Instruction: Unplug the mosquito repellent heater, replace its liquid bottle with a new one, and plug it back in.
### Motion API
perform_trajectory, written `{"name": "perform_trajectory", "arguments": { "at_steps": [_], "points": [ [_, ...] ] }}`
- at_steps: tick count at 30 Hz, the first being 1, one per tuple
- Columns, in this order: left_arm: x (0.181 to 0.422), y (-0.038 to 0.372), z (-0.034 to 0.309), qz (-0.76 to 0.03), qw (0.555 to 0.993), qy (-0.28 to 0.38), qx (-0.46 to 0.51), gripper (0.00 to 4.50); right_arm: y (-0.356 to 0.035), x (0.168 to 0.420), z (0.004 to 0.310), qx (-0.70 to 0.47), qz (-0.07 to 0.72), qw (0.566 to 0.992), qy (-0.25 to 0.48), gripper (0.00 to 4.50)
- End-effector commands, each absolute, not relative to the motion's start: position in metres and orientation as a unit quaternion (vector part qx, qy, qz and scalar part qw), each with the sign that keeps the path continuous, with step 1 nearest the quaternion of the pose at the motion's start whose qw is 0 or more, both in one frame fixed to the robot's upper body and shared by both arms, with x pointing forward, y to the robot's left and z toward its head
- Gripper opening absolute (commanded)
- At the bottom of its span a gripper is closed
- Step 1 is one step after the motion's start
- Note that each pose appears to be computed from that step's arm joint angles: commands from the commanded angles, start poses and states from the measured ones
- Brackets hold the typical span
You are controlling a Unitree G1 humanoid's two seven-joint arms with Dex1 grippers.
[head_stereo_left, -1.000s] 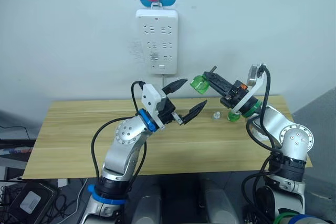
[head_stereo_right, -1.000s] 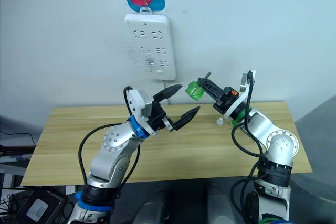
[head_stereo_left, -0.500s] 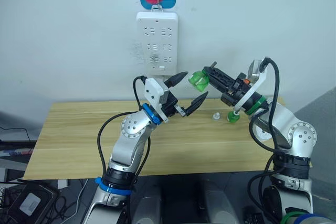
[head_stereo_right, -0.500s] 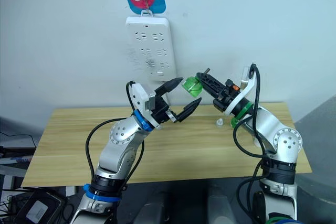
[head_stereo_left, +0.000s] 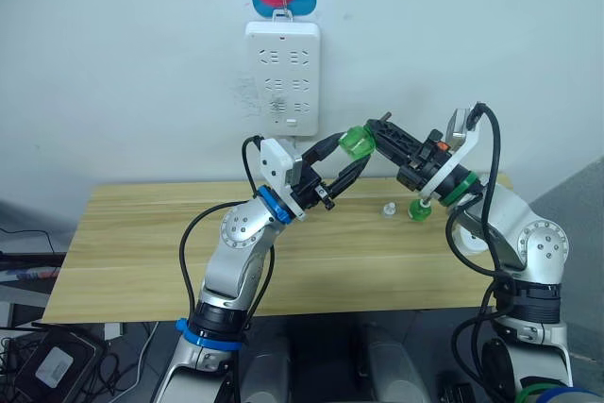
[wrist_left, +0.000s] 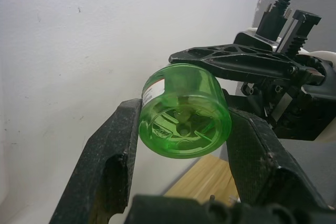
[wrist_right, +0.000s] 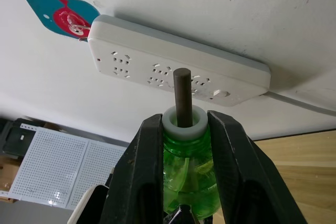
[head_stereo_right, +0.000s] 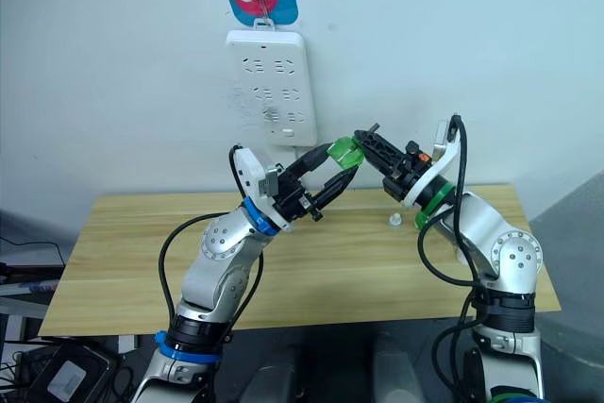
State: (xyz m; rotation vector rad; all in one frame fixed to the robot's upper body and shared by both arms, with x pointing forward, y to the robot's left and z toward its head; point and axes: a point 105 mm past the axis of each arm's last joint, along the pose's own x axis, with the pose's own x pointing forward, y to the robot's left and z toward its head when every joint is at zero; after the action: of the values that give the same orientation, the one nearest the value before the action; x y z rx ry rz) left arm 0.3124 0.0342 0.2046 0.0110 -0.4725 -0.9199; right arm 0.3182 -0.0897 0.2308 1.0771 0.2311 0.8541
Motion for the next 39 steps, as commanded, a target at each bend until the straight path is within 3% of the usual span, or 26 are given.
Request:
{"name": "perform_trajectory", "arguments": {
  "at_steps": [1, 4, 10, 14, 15, 19, 22, 26, 39],
  "points": [
    [0.312, 0.039, 0.213, -0.423, 0.871, -0.248, 0.006, 2.22, -0.084, 0.304, 0.244, 0.487, 0.429, 0.755, 0.091, 0.87],
    [0.312, 0.039, 0.215, -0.420, 0.872, -0.250, 0.011, 2.22, -0.079, 0.301, 0.243, 0.474, 0.439, 0.757, 0.098, 0.87],
    [0.313, 0.039, 0.221, -0.431, 0.869, -0.242, 0.001, 2.22, -0.079, 0.295, 0.237, 0.424, 0.457, 0.774, 0.111, 2.89],
    [0.317, 0.045, 0.226, -0.469, 0.862, -0.187, -0.046, 2.22, -0.100, 0.283, 0.223, 0.315, 0.461, 0.816, 0.148, 4.31],
    [0.317, 0.047, 0.226, -0.476, 0.861, -0.173, -0.055, 2.22, -0.106, 0.282, 0.223, 0.306, 0.461, 0.819, 0.151, 4.48],
    [0.317, 0.057, 0.222, -0.516, 0.841, -0.081, -0.141, 2.22, -0.130, 0.286, 0.214, 0.205, 0.429, 0.860, 0.182, 4.48],
    [0.302, 0.075, 0.229, -0.587, 0.764, 0.019, -0.267, 2.22, -0.185, 0.314, 0.182, 0.043, 0.293, 0.926, 0.235, 4.48],
    [0.290, 0.083, 0.234, -0.619, 0.714, 0.070, -0.319, 2.22, -0.229, 0.327, 0.159, -0.047, 0.208, 0.935, 0.282, 4.48],
    [0.280, 0.080, 0.218, -0.610, 0.721, 0.107, -0.312, 2.22, -0.283, 0.337, 0.113, -0.037, 0.083, 0.918, 0.386, 4.48]
  ]
}}
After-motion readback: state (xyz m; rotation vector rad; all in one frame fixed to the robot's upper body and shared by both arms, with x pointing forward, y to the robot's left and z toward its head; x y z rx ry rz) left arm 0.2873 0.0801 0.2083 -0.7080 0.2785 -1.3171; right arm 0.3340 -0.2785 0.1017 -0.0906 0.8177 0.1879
